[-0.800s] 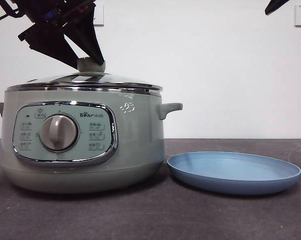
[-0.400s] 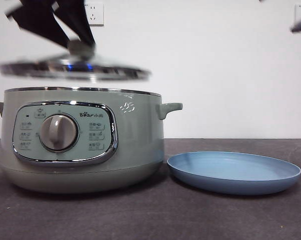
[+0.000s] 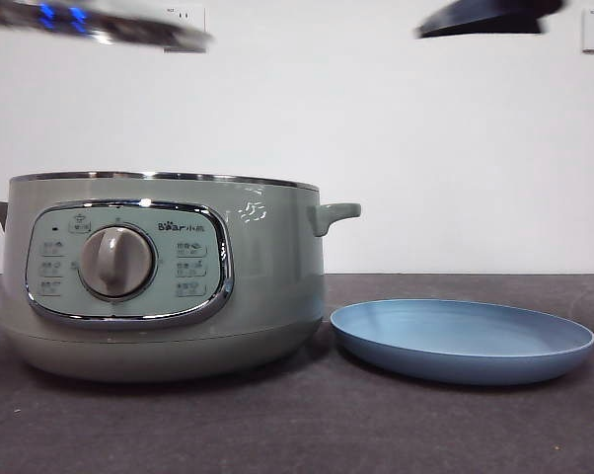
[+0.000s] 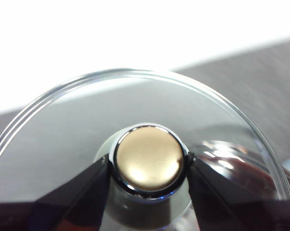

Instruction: Take the pumpkin out from the steamer,put the pumpkin in the blue plate,close the lid

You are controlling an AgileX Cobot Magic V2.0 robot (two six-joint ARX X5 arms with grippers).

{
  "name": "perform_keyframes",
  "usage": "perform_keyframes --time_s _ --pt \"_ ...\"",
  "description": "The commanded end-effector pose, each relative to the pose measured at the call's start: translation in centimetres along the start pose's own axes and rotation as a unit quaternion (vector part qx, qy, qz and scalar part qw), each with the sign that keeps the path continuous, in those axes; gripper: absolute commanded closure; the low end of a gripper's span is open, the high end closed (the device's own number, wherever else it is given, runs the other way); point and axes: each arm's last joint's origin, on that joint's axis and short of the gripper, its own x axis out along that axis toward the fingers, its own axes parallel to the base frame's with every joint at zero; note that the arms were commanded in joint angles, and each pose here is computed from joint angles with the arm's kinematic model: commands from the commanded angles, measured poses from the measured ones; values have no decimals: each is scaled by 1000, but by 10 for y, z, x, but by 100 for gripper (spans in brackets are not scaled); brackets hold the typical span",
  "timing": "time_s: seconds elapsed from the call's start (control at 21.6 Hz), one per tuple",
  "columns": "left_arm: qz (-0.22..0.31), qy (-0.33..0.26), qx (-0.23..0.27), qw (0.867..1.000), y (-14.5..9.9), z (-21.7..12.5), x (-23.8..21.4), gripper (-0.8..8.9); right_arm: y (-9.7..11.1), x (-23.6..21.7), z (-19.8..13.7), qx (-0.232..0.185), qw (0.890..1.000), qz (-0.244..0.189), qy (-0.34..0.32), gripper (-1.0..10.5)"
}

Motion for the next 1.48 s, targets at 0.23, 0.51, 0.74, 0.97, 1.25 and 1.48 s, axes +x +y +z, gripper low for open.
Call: perform_keyframes --time_s 0.23,0.51,0.74,0.97,1.25,1.48 --pt "72 -73 -4 995 15 10 -46 818 20 70 37 -74 990 -16 118 407" --pt "124 -81 -2 989 23 7 -66 818 33 140 63 -91 972 -6 215 407" --pt "133 -58 6 989 24 1 -69 818 31 204 45 -115 959 -30 258 408" --pt "133 -56 7 990 24 1 -69 818 23 242 8 -117 942 -28 312 409" --pt "132 -49 10 990 24 -1 -69 818 13 263 -19 -110 930 -28 348 410" --pt "132 -37 14 990 24 -3 -68 818 15 264 -19 -119 929 -50 347 967"
